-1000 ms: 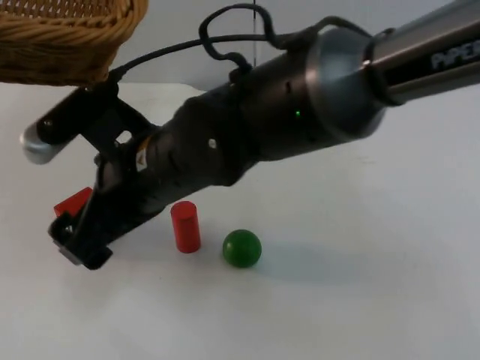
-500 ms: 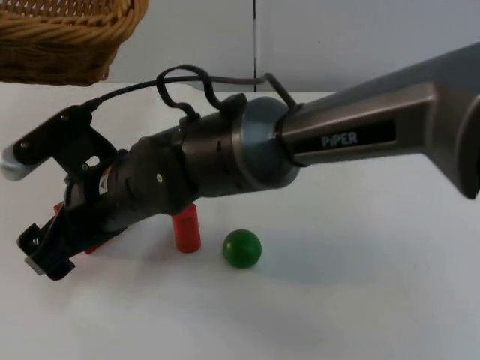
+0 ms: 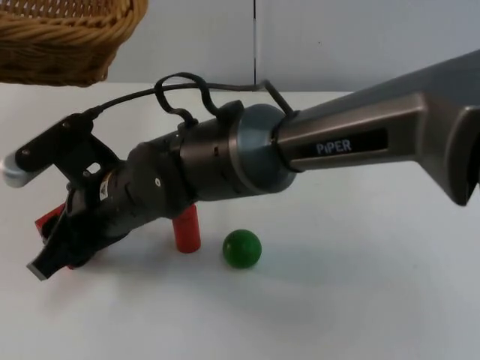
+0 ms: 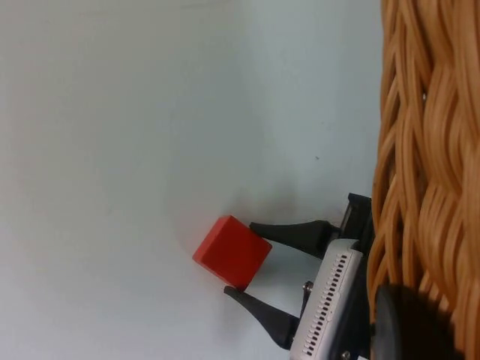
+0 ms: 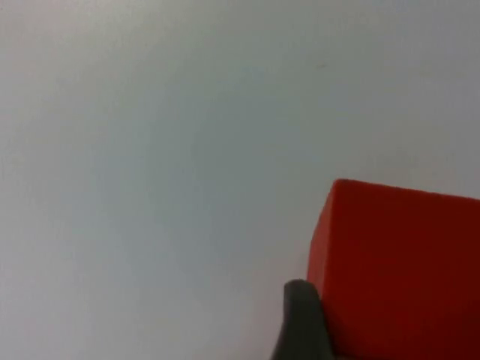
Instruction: Pick up the basket with the left hand and place the object to the left of the red cylinder into the basket with the right hand.
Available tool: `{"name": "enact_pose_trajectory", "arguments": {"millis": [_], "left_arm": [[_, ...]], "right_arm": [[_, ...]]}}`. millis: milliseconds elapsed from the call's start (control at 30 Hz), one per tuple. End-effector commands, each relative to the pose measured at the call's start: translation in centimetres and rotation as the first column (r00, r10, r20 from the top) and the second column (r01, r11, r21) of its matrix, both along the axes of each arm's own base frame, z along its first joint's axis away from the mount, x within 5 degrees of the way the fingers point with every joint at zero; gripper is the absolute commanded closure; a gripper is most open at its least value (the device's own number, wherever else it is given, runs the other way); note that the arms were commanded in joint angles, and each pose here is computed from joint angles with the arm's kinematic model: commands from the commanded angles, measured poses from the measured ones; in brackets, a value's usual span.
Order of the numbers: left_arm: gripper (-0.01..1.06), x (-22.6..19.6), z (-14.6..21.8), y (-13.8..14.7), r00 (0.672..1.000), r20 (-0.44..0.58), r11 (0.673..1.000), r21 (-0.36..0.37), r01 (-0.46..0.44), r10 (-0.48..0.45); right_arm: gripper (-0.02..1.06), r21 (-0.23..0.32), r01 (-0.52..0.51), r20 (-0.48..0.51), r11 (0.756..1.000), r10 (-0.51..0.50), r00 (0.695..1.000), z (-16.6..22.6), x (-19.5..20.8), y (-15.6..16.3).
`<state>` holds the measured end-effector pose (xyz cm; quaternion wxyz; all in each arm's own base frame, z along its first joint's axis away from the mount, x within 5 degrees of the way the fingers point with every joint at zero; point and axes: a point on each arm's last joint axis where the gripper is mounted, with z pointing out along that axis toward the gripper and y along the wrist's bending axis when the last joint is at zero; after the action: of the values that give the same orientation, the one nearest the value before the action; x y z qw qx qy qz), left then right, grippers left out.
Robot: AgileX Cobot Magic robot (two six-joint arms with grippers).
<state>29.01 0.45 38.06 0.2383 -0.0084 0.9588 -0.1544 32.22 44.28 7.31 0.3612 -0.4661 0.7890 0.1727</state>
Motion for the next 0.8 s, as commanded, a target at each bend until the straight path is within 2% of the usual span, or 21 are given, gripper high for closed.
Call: {"name": "enact_pose_trajectory", "arguments": {"millis": [0,33,67,100,200,267,433,533,667,700,767], "left_arm": [[1.05,-0.2,0.5,0.0,0.999,0.029,1.0,-0.009,-0.014,0.014],[1.05,-0.2,0.5,0.1,0.999,0.028,1.0,-0.001,-0.015,0.015],[1.05,-0.2,0.5,0.1,0.999,0.028,1.0,-0.001,-0.015,0.015],[1.05,-0.2,0.5,0.1,0.999,0.028,1.0,0.001,-0.015,0.015],[1.05,-0.2,0.5,0.1,0.999,0.028,1.0,0.001,-0.015,0.015],[1.05,-0.2,0.5,0.1,0.999,0.028,1.0,0.001,-0.015,0.015],[1.05,-0.2,0.5,0.1,0.999,0.028,1.0,0.0,-0.015,0.015],[1.05,-0.2,0.5,0.1,0.999,0.028,1.0,0.0,-0.015,0.015],[1.05,-0.2,0.5,0.1,0.999,0.028,1.0,0.0,-0.015,0.015],[1.05,-0.2,0.5,0.1,0.999,0.028,1.0,0.0,-0.015,0.015],[1.05,-0.2,0.5,0.1,0.999,0.029,1.0,-0.004,-0.014,0.015]], "right_arm": [[1.05,-0.063,-0.021,-0.059,0.998,0.017,0.998,0.3,-0.7,-0.2],[1.05,-0.101,-0.032,-0.094,0.994,0.022,0.995,0.4,-1.0,-0.4],[1.05,-0.101,-0.032,-0.094,0.994,0.022,0.995,0.4,-1.0,-0.4],[1.05,-0.146,-0.049,-0.137,0.988,0.029,0.99,0.9,-1.4,-0.7],[1.05,-0.221,-0.09,-0.211,0.971,0.043,0.977,1.9,-2.5,-1.2],[1.05,-0.234,-0.104,-0.226,0.967,0.05,0.973,2.3,-3.1,-1.2],[1.05,-0.249,-0.146,-0.237,0.957,0.086,0.968,4.1,-6.3,-2.1],[1.05,-0.249,-0.132,-0.245,0.959,0.069,0.967,4.6,-7.5,-3.4],[1.05,-0.224,-0.108,-0.214,0.969,0.059,0.975,7.2,-10.0,-7.6],[1.05,-0.224,-0.108,-0.214,0.969,0.059,0.975,7.2,-10.0,-7.6],[1.05,-0.205,-0.1,-0.196,0.974,0.059,0.979,9.4,-11.8,-10.6]]}}
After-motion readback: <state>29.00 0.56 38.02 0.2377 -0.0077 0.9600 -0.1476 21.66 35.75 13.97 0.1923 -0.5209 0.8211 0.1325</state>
